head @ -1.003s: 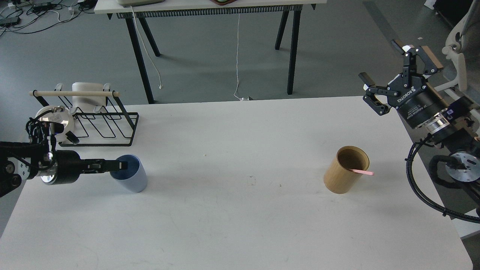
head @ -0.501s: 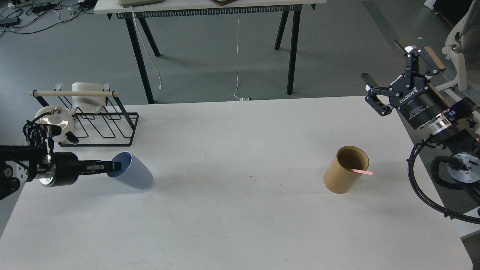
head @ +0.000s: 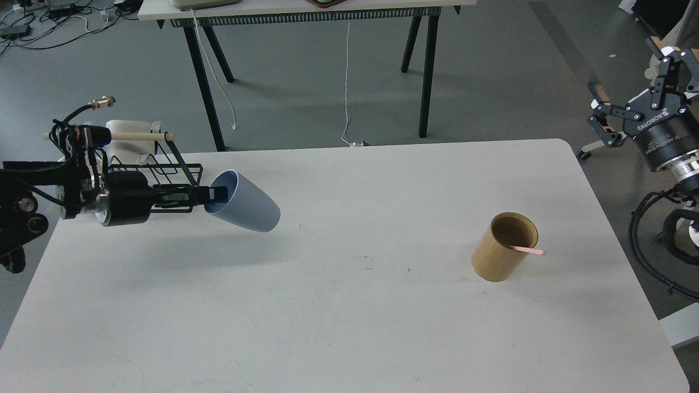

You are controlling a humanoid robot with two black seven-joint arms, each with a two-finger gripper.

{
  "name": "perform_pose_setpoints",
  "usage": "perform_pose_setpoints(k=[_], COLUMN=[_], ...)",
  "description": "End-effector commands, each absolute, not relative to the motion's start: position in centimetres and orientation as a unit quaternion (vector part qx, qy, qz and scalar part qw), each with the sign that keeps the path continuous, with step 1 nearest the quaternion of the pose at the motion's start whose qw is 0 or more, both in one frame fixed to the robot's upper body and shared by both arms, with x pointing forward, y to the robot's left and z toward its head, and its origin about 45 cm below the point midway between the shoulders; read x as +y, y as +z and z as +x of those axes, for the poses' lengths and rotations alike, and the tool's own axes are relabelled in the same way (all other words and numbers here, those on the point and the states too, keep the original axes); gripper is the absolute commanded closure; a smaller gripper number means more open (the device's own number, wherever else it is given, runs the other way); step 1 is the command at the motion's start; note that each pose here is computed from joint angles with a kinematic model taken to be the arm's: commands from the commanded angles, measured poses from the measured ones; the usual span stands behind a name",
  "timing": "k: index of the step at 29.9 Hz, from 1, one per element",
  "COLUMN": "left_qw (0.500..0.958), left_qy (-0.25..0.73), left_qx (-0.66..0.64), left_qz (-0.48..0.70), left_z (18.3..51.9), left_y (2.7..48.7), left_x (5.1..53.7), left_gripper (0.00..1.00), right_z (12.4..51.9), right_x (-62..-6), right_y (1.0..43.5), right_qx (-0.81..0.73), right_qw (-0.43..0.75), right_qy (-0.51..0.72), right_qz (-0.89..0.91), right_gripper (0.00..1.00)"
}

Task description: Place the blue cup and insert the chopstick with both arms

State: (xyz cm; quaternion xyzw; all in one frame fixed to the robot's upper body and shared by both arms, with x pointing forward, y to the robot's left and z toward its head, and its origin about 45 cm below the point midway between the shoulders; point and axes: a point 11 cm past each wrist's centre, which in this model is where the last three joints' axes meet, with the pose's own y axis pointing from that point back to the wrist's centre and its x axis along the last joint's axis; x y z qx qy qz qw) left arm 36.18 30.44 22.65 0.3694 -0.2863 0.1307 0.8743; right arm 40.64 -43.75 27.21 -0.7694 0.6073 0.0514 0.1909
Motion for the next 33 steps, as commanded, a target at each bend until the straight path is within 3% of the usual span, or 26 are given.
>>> perform_pose_setpoints(k=[1,4,10,18,33], left_qw=[0.880,0.878,0.826,0.774,0.771], left_qy=[0.112,0.082,-0.017,-0.079,-0.089], left_qx=[-0.298,-0.312,-0.366,-0.416,-0.417], left_qz=[0.351,0.354,0.427,0.470,0.473], left_z=[38.2,39.8,41.3,41.4,41.0], left_y=[22.1,20.8,17.1,15.5,15.0], left_x=[26.5,22.5,17.7,16.7,16.7], left_gripper=[0.96,0.96,0.96,0.96,0.89], right_z=[40.4,40.2,40.0,39.6,39.3], right_x=[-47.5,-48.8,-49.4,-49.8,-49.8], right_y=[27.0,26.6,26.5,25.4,24.7], right_qx=[0.653,0.669,0.675,0.683,0.684], right_qw=[0.191,0.183,0.177,0.168,0.164], right_qy=[0.042,0.041,0.039,0.047,0.053], right_qz=[-0.732,-0.720,-0.715,-0.709,-0.709], right_gripper=[0.01,0.01,0.01,0.01,0.01])
